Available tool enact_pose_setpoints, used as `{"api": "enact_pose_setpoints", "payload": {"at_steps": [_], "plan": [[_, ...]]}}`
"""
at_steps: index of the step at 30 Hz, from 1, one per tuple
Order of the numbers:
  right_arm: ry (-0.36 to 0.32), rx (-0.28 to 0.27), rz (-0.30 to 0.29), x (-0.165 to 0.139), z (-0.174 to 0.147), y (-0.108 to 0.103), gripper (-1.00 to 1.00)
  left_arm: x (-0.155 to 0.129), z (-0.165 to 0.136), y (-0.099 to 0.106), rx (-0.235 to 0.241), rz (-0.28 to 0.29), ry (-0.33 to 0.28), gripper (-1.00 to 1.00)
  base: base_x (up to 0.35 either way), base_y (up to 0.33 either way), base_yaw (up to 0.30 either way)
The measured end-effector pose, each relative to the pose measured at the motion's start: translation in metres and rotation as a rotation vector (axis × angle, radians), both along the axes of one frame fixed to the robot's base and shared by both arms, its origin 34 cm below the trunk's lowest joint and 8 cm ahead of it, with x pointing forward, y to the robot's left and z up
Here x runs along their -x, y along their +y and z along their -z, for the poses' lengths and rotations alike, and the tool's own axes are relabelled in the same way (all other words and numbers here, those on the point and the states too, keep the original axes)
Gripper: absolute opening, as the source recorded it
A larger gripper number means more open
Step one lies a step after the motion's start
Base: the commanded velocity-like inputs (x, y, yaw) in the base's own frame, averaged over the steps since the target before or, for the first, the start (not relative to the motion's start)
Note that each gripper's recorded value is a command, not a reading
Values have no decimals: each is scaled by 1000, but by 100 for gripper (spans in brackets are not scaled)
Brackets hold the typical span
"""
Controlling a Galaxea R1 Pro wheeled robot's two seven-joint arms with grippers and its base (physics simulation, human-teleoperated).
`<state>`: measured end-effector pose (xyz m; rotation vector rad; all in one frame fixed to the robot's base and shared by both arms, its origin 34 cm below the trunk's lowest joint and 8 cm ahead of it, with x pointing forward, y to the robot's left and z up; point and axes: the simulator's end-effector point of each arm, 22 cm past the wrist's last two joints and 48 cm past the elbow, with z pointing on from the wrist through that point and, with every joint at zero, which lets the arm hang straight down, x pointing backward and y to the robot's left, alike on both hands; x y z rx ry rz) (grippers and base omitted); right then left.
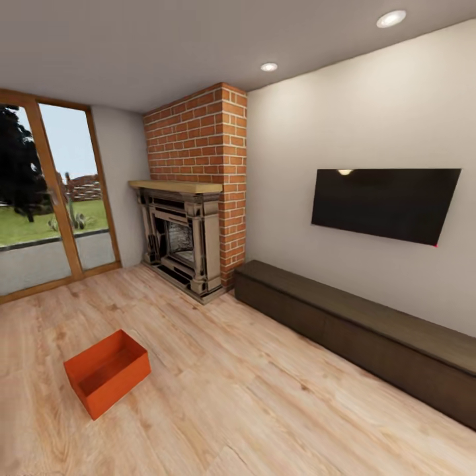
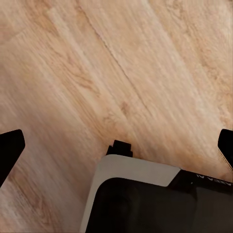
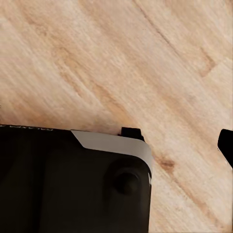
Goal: Move the two storage containers from the living room to the garage. In the garage, place one container on the floor and stack the other container on top of it (either order is fine).
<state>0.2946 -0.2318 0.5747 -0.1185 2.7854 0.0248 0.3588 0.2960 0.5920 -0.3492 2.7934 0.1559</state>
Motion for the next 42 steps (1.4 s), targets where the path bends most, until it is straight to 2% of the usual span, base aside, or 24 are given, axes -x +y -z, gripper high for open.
{"api": "enact_pose_setpoints", "payload": {"at_steps": [15,42], "plan": [[38,1,4,8,3,3,100,1,1,-3,10,4,7,100,321,0,271],[35,13,8,7,3,-3,100,1,1,-1,11,4,7,100,322,-15,277]]}}
